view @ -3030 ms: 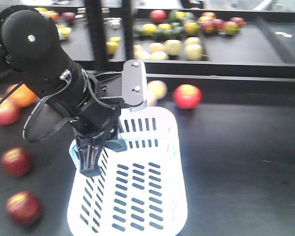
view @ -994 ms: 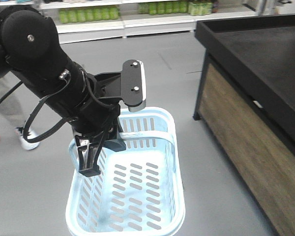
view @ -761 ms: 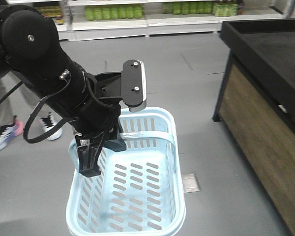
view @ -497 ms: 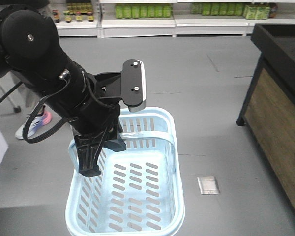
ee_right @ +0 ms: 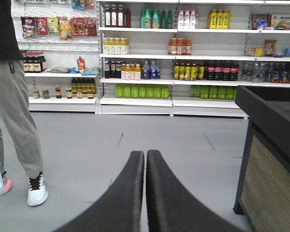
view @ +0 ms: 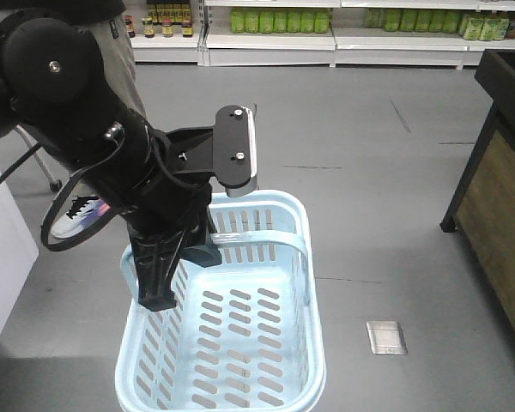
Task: Pick three apples into basket with both arms
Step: 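Carry the basket in the left gripper while the base drives away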
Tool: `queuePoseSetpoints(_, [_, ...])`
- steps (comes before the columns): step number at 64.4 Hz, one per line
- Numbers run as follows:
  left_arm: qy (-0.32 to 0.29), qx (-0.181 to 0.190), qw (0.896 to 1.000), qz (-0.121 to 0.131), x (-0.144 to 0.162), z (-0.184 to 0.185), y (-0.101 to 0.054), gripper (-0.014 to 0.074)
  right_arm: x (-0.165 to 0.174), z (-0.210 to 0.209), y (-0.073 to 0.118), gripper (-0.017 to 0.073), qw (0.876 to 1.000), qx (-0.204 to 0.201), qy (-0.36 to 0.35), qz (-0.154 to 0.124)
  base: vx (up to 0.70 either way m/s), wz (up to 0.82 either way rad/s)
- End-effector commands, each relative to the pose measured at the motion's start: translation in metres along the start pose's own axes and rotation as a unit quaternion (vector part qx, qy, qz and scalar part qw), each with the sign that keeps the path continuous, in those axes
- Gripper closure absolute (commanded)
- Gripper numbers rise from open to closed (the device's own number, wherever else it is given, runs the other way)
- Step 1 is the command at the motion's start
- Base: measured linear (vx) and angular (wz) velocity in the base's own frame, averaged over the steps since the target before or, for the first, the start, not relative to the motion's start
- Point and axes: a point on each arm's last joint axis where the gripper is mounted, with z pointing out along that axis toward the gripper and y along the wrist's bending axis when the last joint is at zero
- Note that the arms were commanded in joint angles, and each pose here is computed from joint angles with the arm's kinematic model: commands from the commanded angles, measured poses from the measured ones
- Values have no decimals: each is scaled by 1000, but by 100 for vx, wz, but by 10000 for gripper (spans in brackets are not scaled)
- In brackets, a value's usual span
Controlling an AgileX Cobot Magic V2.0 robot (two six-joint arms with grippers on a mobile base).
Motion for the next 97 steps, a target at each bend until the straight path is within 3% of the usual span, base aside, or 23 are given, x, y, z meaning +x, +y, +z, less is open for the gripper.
queuePoseSetpoints(1, [-40, -24, 999, 3, -7, -25, -6, 600, -6, -1, 0, 567, 999, 1, -41, -5, 13, 14])
queuePoseSetpoints(97, [-40, -24, 999, 3, -7, -25, -6, 600, -6, -1, 0, 567, 999, 1, -41, -5, 33, 0])
